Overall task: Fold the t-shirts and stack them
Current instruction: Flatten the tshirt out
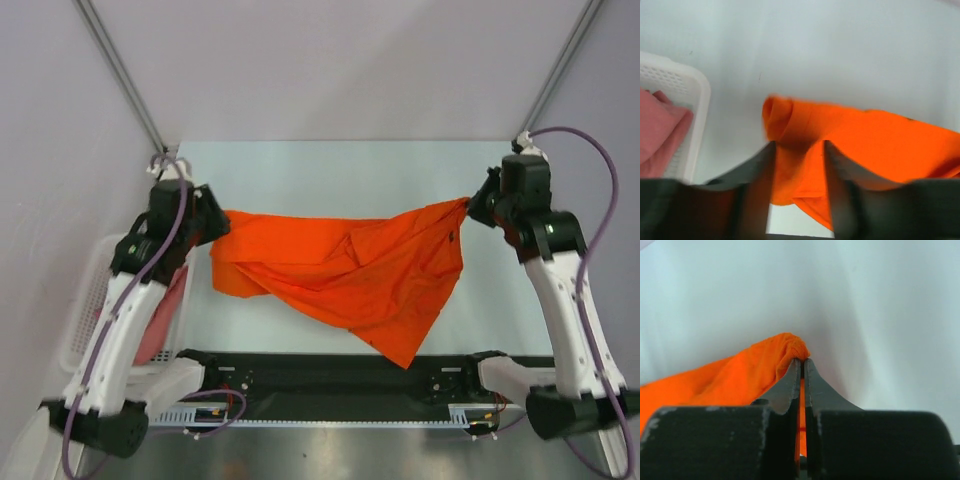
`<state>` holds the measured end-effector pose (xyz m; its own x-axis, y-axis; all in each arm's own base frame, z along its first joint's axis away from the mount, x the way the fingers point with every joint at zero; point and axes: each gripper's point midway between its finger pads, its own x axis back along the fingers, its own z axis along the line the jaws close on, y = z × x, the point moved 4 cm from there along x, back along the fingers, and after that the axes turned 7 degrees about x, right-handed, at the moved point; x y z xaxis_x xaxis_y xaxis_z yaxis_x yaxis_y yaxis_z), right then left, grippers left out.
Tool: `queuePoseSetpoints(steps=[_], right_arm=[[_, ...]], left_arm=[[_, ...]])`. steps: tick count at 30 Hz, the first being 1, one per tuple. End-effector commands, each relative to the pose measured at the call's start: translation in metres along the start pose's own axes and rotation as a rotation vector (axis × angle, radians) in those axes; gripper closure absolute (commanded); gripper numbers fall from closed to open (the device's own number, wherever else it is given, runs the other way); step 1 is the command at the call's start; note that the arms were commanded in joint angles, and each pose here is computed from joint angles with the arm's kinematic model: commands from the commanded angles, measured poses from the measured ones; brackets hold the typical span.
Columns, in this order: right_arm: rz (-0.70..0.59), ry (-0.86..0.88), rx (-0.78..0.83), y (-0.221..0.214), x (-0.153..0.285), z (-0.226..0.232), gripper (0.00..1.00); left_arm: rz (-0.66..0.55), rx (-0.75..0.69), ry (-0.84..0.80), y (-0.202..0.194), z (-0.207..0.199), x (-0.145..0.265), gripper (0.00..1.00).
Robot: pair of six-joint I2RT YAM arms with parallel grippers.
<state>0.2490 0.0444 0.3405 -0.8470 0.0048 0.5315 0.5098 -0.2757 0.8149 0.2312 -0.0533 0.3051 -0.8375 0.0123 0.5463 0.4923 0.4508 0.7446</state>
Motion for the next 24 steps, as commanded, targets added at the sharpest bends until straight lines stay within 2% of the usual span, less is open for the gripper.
queuePoseSetpoints(steps=[1, 2, 4, 5, 6, 8, 11, 12, 14, 15, 17, 19, 24], right_arm=[[0.041, -0.073, -0.062, 0.015, -0.077, -0.009, 1.0], [0.093, -0.131, -0.083, 0.011, -0.108, -0.023, 1.0], [0.106, -0.132, -0.113, 0.016, -0.144, -0.028, 1.0], [0.113, -0.154, -0.122, 0.021, -0.159, -0.039, 1.0], [0.162, -0.194, -0.103, 0.016, -0.194, -0.046, 1.0], [0.22, -0.244, -0.079, 0.012, -0.225, -0.061, 1.0], [0.404, -0.295, -0.07, -0.005, -0.261, -0.09, 0.99], [0.475, -0.321, -0.045, -0.017, -0.265, -0.101, 0.9], [0.485, -0.356, -0.001, -0.017, -0.262, -0.108, 0.77], [0.456, -0.355, 0.024, -0.009, -0.252, -0.104, 0.6], [0.464, -0.356, 0.034, -0.017, -0.242, -0.1, 0.49], [0.448, -0.285, 0.03, -0.018, -0.224, -0.078, 0.44], [0.514, -0.193, 0.074, -0.061, -0.182, -0.044, 0.41]], left_arm=[[0.083, -0.014, 0.047, -0.001, -0.013, -0.062, 0.46], [0.114, -0.017, 0.024, -0.002, -0.021, -0.074, 0.4], [0.182, -0.044, 0.055, 0.003, -0.034, -0.108, 0.3], [0.198, -0.052, 0.074, 0.005, -0.036, -0.117, 0.29], [0.203, -0.058, 0.083, 0.009, -0.039, -0.119, 0.28], [0.194, -0.068, 0.064, 0.017, -0.046, -0.12, 0.28], [0.271, -0.087, 0.035, -0.005, -0.041, -0.119, 0.28], [0.345, -0.083, 0.01, -0.03, -0.035, -0.123, 0.28], [0.413, -0.072, -0.046, -0.054, -0.032, -0.123, 0.3], [0.473, -0.058, -0.075, -0.076, -0.028, -0.128, 0.3], [0.539, -0.044, -0.111, -0.095, -0.029, -0.129, 0.32], [0.583, -0.028, -0.074, -0.112, -0.022, -0.129, 0.35], [0.582, 0.05, 0.022, -0.138, -0.009, -0.107, 0.39]])
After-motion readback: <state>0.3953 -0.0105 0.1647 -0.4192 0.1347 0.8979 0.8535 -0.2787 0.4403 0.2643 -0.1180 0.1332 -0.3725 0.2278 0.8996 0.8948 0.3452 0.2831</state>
